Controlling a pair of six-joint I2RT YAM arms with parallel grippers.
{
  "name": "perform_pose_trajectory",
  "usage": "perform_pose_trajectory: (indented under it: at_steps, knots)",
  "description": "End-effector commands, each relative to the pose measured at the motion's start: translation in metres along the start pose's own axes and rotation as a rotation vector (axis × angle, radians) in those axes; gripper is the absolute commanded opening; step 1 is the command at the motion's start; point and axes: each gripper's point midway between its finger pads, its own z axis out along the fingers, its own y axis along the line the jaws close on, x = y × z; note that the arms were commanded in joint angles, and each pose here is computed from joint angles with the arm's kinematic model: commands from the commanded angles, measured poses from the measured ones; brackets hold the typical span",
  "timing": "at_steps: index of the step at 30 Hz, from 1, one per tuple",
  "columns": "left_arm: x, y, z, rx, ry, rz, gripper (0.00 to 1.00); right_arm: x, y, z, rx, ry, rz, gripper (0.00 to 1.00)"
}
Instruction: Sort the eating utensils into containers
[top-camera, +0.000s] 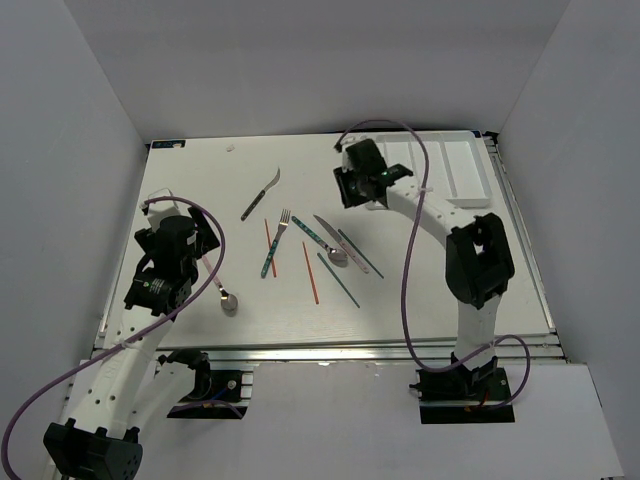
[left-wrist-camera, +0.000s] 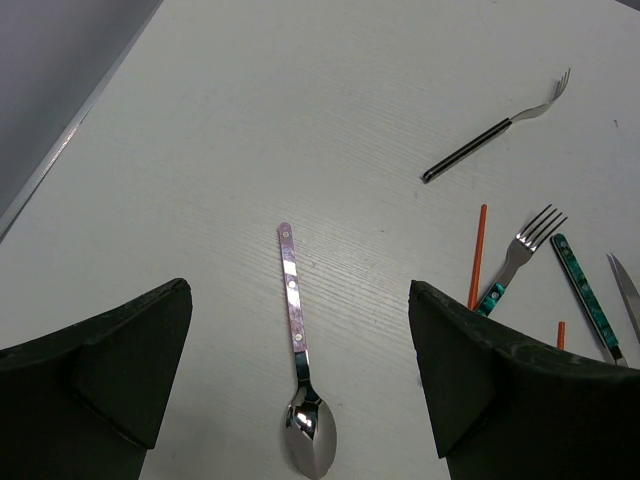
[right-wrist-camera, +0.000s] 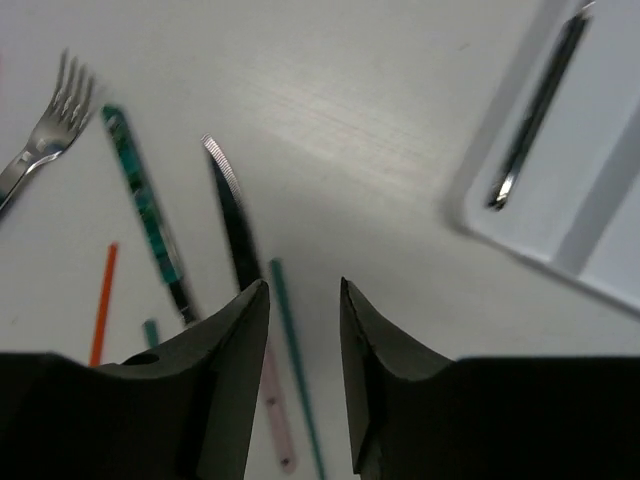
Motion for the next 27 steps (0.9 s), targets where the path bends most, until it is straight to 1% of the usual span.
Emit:
perform_pose_trajectory:
  at_steps: [1,3,4,6,10,22,27]
  knots:
    - [-0.006,0.0,-0.003,0.009,-0.02,-0.013,0.98,0.032,0.031,-0.011,-0.041,0.048,-0.057,0.39]
    - [-0.007,0.001,-0.004,0.008,-0.023,-0.014,0.98,0.042,0.054,-0.015,-0.084,0.04,-0.087,0.34]
    - [-0.007,0.001,-0.003,0.006,-0.022,-0.013,0.98,0.055,0.056,-0.013,-0.078,0.062,-0.092,0.34]
    - [-0.006,0.001,-0.003,0.008,-0.022,-0.013,0.98,0.062,0.061,-0.014,-0.08,0.063,-0.092,0.33]
    - [-0.005,0.0,-0.003,0.013,-0.018,-0.014,0.98,0.079,0.064,-0.004,-0.095,0.112,-0.104,0.29]
    - [-0.005,-0.001,-0.003,0.016,-0.017,-0.011,0.98,0.115,0.068,0.01,-0.136,0.221,-0.149,0.3]
    - [-0.006,-0.001,-0.003,0.017,-0.019,-0.013,0.98,0.124,0.059,0.017,-0.088,0.246,-0.164,0.32]
